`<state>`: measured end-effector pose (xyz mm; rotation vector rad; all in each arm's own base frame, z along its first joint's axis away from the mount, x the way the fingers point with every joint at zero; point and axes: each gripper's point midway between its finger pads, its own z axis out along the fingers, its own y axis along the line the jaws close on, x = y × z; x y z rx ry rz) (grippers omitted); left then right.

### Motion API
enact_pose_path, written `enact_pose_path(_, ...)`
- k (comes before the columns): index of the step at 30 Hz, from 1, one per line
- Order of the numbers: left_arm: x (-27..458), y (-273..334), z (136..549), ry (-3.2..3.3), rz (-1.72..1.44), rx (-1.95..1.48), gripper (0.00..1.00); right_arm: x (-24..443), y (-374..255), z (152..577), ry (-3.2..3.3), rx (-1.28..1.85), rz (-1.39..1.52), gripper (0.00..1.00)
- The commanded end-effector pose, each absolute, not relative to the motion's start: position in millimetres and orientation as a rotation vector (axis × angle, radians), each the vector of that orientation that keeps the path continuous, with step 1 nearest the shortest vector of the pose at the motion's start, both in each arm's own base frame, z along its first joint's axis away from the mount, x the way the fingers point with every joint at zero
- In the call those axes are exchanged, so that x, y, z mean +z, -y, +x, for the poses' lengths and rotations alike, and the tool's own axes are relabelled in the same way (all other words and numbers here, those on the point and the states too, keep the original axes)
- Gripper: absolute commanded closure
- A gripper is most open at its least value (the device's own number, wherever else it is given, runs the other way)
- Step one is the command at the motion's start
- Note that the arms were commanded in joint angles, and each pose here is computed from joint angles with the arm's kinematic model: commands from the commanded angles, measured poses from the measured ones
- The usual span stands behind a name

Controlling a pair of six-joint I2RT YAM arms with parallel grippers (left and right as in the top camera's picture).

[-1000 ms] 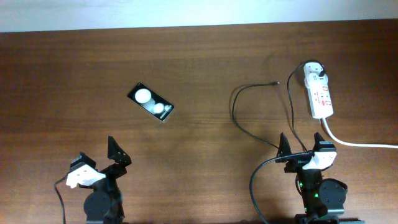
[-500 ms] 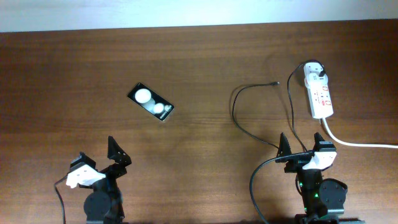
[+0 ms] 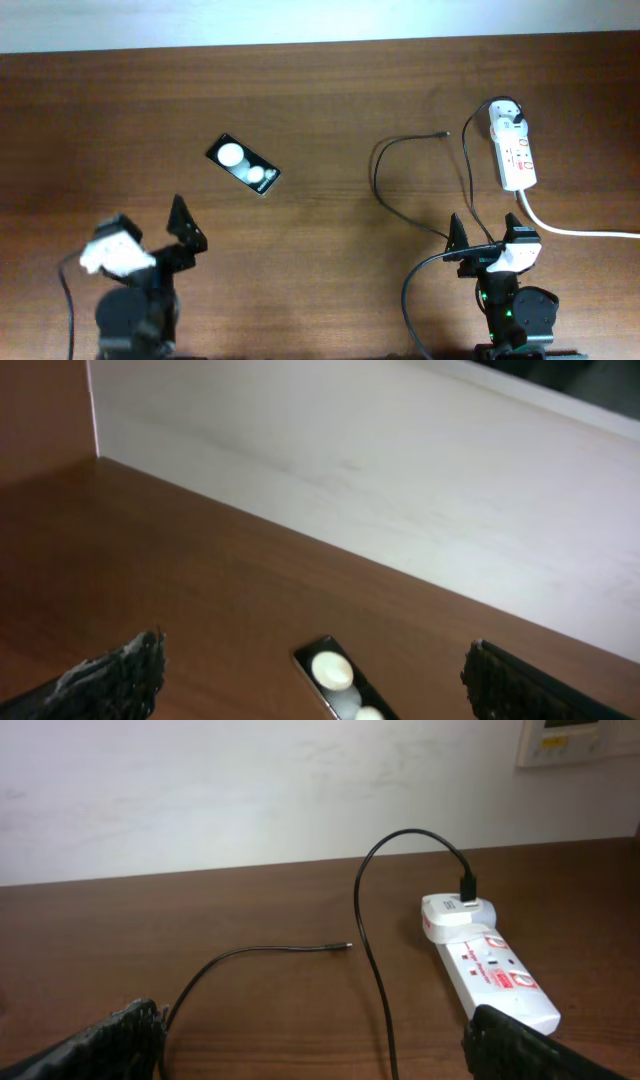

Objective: Plug charger to phone and switch on socket
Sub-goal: 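Move the left gripper over the black phone and lower onto it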

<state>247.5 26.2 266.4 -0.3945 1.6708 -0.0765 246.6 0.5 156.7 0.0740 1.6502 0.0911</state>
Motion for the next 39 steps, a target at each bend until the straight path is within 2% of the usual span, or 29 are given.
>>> enact_pose_path(1,300.6,-6.6,279.6,-1.77,-0.307,-0.141,0.01,154.5,-1.0,246.5,-1.654,0.09,0.074,0.01)
enact_pose_path(11,321.7,33.3,374.2,-2.3,-0.241,-0.191,0.01,154.5,-1.0,246.5,-1.654,0.09,0.074,0.01)
enact_pose_path(15,288.6,62.9,381.4,-2.462,-0.183,-0.369,0.01,154.5,-1.0,246.5,-1.654,0.09,0.074,0.01)
enact_pose_path(18,266.7,63.7,390.8,-2.515,-0.368,-0.414,0.01,154.5,-1.0,246.5,-1.654,0.09,0.074,0.01)
enact_pose_path(22,263.3,52.7,395.1,-2.47,-0.593,-0.313,0.0,154.5,-1.0,246.5,-1.654,0.09,0.074,0.01)
enact_pose_path(29,261.6,57.1,412.1,-2.454,-0.783,-0.26,0.0,154.5,-1.0,246.5,-1.654,0.09,0.074,0.01)
enact_pose_path(35,213.1,58.5,441.5,-2.596,-0.95,-0.148,0.0,154.5,-1.0,246.5,-1.654,0.089,0.074,0.01)
enact_pose_path(39,147.3,45.6,440.5,-2.724,-1.178,-0.068,0.01,154.5,-1.0,246.5,-1.654,0.09,0.074,0.01)
